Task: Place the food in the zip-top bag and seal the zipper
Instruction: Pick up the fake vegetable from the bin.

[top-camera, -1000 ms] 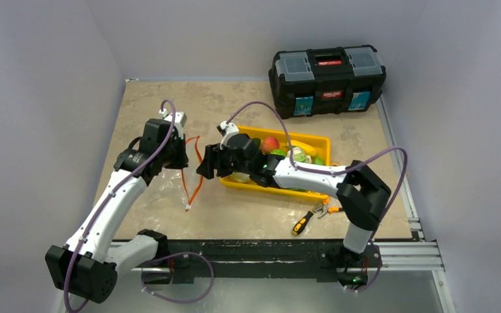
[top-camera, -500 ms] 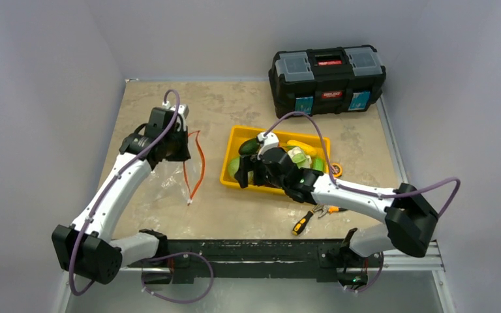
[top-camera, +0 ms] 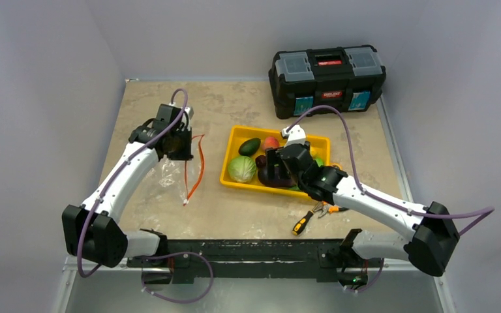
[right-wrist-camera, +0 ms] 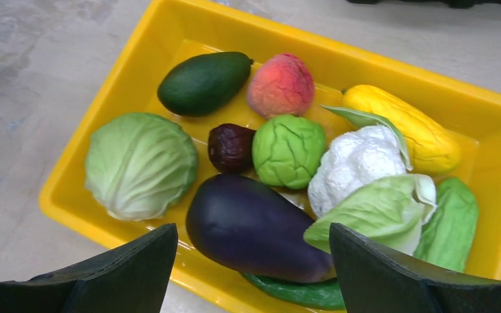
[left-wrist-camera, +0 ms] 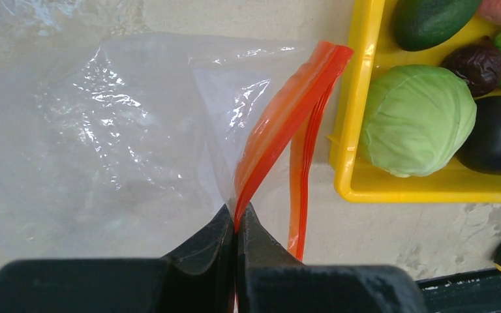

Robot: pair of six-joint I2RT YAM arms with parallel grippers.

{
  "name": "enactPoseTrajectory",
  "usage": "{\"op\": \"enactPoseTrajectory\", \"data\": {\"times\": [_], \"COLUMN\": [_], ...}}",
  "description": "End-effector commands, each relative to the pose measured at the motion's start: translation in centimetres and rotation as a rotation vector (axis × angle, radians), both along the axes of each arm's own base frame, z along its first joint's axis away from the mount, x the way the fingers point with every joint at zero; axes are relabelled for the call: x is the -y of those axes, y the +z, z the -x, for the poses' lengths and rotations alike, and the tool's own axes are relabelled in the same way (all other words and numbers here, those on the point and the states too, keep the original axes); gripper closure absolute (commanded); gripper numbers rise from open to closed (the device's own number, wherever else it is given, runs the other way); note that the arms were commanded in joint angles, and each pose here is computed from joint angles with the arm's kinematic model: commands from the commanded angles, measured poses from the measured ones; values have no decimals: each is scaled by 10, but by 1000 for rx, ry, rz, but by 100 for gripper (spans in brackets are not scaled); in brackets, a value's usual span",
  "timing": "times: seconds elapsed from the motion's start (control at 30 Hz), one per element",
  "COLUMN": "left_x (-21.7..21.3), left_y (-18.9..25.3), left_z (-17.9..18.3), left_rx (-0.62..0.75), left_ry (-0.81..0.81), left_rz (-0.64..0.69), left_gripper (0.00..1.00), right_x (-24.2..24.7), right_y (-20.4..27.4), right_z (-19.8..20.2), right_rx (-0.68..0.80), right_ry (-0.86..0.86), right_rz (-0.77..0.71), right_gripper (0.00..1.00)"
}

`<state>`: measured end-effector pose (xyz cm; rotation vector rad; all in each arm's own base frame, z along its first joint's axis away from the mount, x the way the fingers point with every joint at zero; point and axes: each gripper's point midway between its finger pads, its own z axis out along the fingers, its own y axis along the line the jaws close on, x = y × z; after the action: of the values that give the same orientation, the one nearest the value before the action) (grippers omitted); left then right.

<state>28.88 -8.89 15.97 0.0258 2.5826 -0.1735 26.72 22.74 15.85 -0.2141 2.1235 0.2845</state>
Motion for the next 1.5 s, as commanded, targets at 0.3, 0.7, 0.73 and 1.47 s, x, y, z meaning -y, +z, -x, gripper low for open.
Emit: {"op": "enactPoseTrajectory", "data": {"times": [0.3, 0.7, 0.73, 1.47], "left_x": [15, 18, 18, 22], "left_y": [11, 15, 15, 12], "left_z": [4, 6, 6, 7], "left_rx": [36, 51, 49, 39], "left_ry": [-67, -80, -81, -91], "left_rz": [88, 107, 108, 123], "left_gripper": [100, 100, 100, 100], "right_x": [-35, -24, -23, -16], "right_y": [-4, -52, -55, -105], "right_z": [-8, -18, -17, -17], "right_rx": [-24, -159, -172, -255], "right_ry": [363, 358, 356, 332], "right_rz": [259, 477, 484, 566], "right_gripper": [22, 38, 38, 23]}}
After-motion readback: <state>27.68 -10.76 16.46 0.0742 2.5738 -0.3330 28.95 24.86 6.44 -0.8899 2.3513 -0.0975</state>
